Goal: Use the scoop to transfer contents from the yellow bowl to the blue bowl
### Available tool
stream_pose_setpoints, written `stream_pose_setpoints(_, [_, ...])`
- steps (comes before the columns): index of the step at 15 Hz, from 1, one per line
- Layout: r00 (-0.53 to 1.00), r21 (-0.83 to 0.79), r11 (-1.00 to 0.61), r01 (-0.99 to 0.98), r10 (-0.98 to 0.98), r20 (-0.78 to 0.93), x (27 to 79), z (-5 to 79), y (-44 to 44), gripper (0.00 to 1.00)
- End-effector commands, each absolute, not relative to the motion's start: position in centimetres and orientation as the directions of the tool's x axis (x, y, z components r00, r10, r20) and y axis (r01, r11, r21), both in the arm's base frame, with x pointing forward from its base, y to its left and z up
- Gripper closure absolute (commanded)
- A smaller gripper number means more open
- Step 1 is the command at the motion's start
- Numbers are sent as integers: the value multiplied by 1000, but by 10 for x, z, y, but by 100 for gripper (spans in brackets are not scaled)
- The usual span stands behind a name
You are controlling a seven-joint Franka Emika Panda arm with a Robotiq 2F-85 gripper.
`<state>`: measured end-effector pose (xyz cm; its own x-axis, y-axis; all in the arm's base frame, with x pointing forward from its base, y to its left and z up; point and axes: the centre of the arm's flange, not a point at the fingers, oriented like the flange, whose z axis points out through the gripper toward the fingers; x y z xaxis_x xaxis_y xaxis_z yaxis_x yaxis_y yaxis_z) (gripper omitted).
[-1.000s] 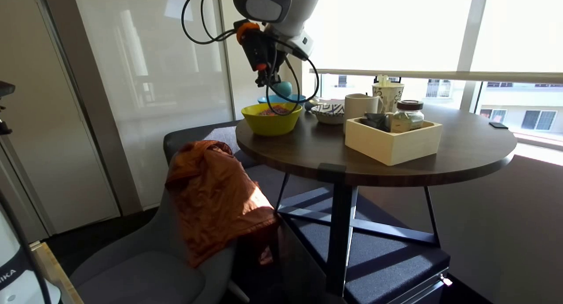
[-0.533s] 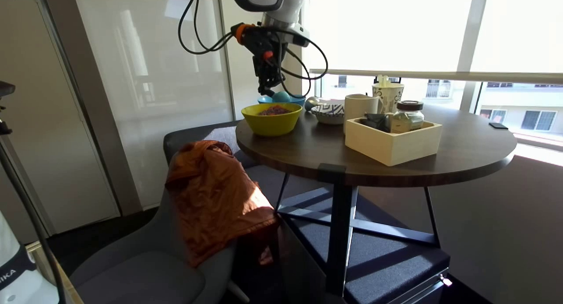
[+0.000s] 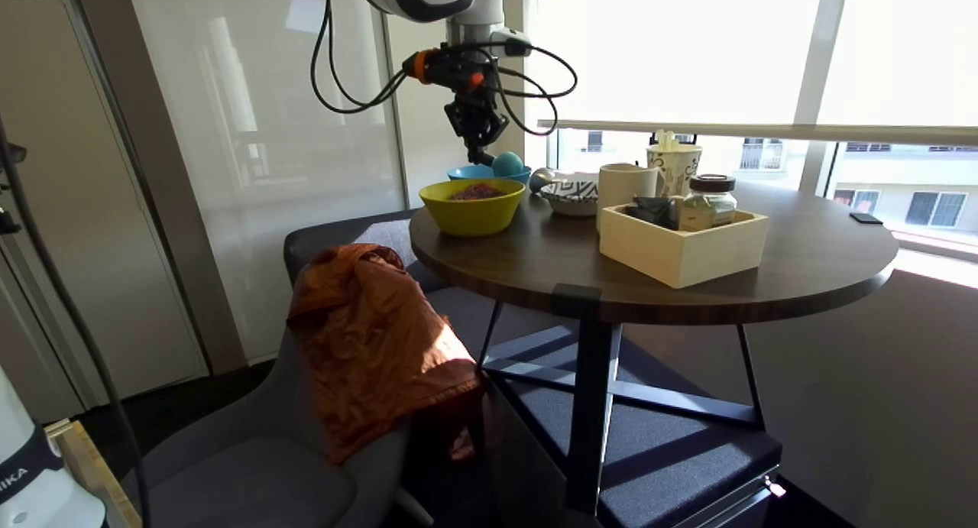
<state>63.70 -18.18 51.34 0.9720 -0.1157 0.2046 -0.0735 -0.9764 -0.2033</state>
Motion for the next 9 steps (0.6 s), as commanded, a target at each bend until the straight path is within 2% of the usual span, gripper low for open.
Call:
stream_pose_setpoints(1, [971,-123,-992,-9,-38,237,634,520,-175,98])
stream_pose_setpoints(9, [951,34,-991,130,134,278,623,551,-158,98])
